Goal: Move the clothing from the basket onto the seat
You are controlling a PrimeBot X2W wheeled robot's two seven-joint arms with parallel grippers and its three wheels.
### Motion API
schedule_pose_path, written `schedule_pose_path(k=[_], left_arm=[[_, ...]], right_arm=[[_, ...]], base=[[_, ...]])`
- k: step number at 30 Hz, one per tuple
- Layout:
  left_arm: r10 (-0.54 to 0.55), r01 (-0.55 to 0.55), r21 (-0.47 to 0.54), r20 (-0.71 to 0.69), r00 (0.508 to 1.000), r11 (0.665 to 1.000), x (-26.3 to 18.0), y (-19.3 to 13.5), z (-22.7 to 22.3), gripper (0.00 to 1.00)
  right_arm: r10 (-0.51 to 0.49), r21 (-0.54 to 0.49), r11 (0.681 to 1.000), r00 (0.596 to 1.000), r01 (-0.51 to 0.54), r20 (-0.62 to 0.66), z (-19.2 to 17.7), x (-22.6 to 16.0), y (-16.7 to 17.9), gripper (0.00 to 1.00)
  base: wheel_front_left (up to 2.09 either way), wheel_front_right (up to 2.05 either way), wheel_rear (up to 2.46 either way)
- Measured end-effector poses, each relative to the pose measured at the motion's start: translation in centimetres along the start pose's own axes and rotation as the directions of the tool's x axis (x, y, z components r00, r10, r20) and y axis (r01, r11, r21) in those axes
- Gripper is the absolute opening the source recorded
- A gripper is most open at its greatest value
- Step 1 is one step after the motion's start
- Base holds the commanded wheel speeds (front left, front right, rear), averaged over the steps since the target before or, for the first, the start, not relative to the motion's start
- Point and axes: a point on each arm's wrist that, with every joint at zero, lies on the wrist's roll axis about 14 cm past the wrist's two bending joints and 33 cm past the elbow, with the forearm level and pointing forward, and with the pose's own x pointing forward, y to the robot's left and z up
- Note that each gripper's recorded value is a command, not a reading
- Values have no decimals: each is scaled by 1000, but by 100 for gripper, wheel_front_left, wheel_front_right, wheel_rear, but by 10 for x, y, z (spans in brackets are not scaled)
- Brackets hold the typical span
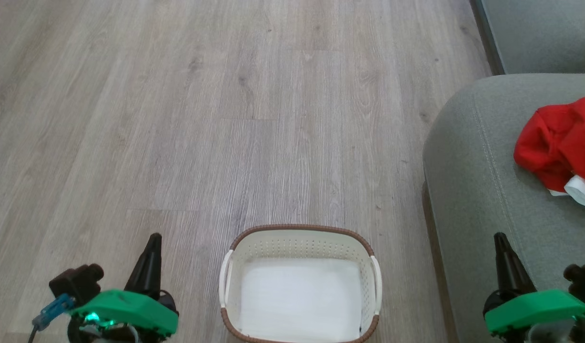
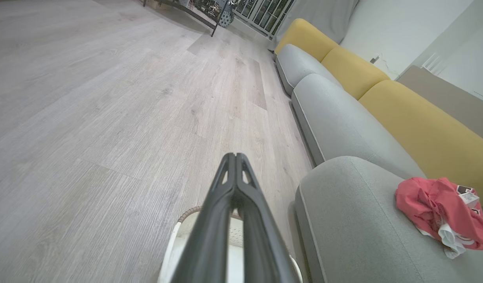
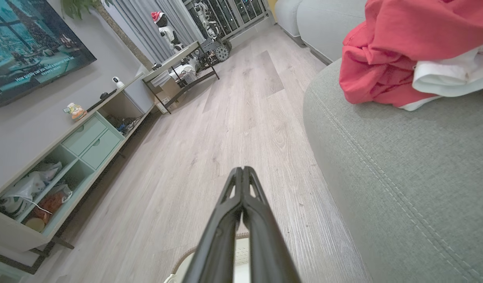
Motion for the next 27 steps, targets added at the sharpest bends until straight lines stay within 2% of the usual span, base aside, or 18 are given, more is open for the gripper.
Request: schedule_pose_path(k=[15,27], left_arm=[[33,-36,-160,-24,999,986,4,7,-2,0],[36,-41,-289,-23,999,957,12,7,3,0]], right_arm=[[-29,156,987,1000,29,-3,2,3,-6,0],[-56,284,957,998,57,-10,1,3,-11,0]], base=[[0,0,0],[0,0,0]])
